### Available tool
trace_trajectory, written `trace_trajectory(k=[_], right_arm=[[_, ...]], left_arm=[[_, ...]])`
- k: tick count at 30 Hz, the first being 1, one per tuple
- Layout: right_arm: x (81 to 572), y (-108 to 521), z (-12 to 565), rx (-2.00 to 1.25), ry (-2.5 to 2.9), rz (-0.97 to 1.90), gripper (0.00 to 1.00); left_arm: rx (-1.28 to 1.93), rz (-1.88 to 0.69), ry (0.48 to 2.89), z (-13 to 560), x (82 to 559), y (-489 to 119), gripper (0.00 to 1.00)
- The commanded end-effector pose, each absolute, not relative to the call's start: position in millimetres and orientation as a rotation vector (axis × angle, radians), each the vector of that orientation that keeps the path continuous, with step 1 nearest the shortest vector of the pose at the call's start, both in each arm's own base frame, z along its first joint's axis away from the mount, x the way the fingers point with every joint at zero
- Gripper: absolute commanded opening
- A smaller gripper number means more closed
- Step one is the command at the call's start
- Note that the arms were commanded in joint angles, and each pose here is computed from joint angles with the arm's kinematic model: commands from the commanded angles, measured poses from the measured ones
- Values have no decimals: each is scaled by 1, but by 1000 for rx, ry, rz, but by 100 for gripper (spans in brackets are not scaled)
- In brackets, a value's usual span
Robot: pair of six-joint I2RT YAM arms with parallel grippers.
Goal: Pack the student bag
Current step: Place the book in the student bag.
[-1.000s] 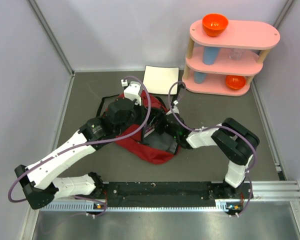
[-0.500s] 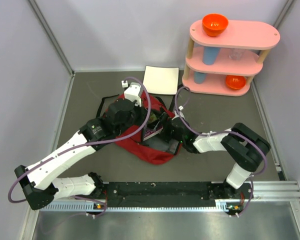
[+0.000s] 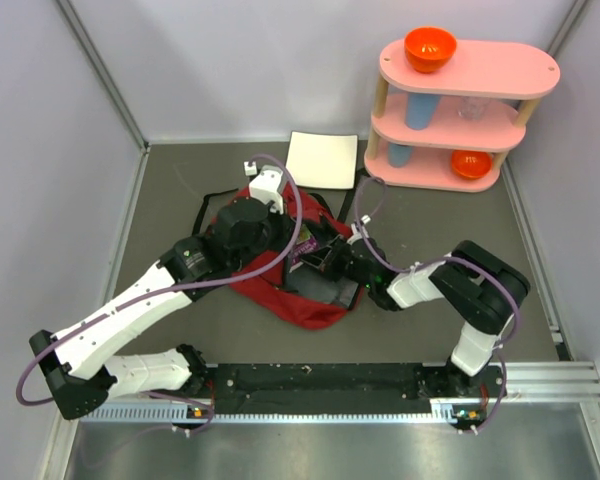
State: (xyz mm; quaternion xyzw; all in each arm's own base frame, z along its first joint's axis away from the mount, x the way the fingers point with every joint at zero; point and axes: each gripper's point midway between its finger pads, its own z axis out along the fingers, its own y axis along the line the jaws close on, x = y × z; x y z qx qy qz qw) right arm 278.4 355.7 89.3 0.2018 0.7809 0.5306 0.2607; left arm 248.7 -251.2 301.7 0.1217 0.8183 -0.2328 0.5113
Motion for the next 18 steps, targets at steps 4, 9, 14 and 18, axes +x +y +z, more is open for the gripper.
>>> trace_trajectory(k=[4,9,14,18], right_arm=[[318,389,169,460,1921,1538,0],[338,406,160,515,1931,1544,1],[340,401,136,524,2009,1428,27],[327,382,130,488,2034,1365,52]], left_arm=[[243,-634,1893,323,251,-256,0],[252,-640,1895,325,252,-259,0],[247,-628,1901,322,251,-255,0],[245,-625,1907,319,252,-255,0]])
